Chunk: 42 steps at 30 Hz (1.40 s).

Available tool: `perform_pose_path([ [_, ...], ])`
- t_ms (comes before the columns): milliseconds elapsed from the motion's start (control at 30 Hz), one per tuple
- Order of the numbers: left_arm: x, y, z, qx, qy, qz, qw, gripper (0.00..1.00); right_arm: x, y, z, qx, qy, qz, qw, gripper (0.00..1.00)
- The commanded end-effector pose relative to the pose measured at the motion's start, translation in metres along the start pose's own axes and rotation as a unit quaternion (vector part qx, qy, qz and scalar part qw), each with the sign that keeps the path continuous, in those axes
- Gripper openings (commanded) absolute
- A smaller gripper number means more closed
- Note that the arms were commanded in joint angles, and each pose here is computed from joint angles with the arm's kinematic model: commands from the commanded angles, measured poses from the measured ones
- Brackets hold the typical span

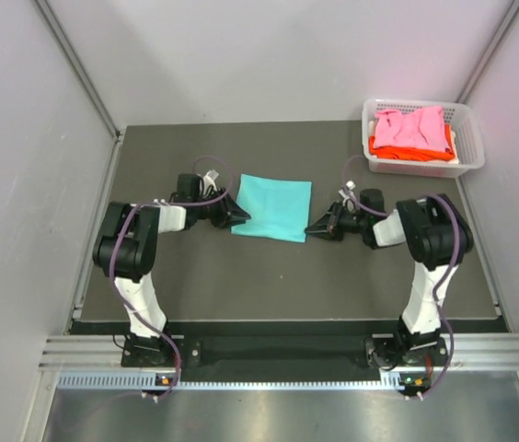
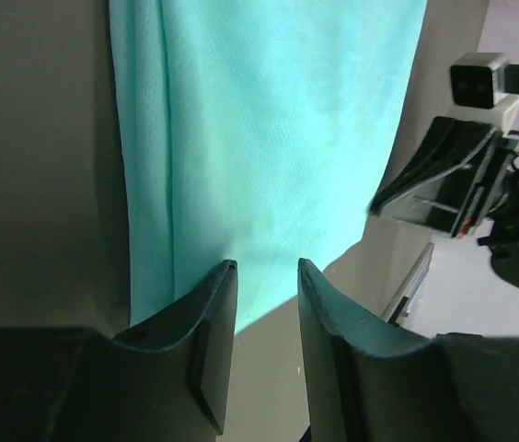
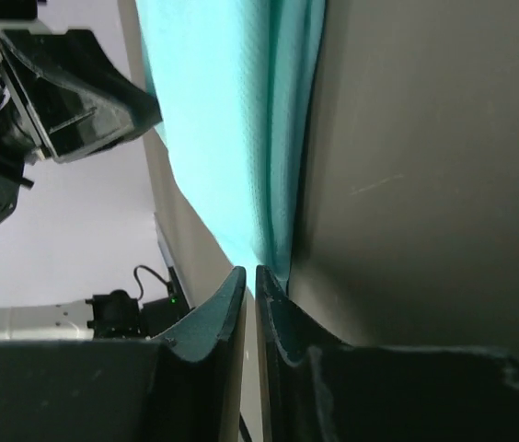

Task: Fold and stack the t-shirts
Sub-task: Fold the tshirt

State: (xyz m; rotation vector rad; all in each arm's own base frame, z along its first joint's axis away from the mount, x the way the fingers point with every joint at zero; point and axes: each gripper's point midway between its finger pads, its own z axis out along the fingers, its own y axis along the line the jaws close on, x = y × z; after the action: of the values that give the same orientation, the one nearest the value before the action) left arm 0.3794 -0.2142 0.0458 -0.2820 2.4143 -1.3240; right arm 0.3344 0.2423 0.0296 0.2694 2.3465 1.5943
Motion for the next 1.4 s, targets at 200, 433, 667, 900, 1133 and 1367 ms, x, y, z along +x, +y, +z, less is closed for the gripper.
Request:
perform_pose_path([
  [200,-0.014,-0.052,-0.041,0.017,-0.043,0.064,0.997,0.40,-0.040,0.070,-0.029,-0.005,-0.053,-0.124,0.991,0.10],
  [433,-0.046,-0.055,0.001,0.140,-0.084,-0.021,0.986,0.39,-0.056,0.087,0.038,-0.075,-0.061,-0.048,0.994,0.11],
  [667,-0.099,-0.051,0.038,0.164,-0.108,-0.008,0.981,0.39,-0.114,0.072,0.073,-0.095,-0.105,-0.028,0.989,0.10],
  [900,-0.141,-0.027,0.050,0.124,-0.125,-0.014,0.984,0.39,-0.167,0.024,0.070,0.005,-0.136,-0.025,0.990,0.11],
  [1133,-0.153,0.027,0.078,0.050,-0.074,-0.062,0.994,0.39,-0.205,-0.006,0.056,0.098,-0.136,-0.047,0.985,0.11],
  [1367,-0.192,0.023,0.031,-0.072,-0.084,-0.018,0.994,0.47,-0.241,0.044,0.011,0.192,-0.121,-0.154,0.962,0.14],
])
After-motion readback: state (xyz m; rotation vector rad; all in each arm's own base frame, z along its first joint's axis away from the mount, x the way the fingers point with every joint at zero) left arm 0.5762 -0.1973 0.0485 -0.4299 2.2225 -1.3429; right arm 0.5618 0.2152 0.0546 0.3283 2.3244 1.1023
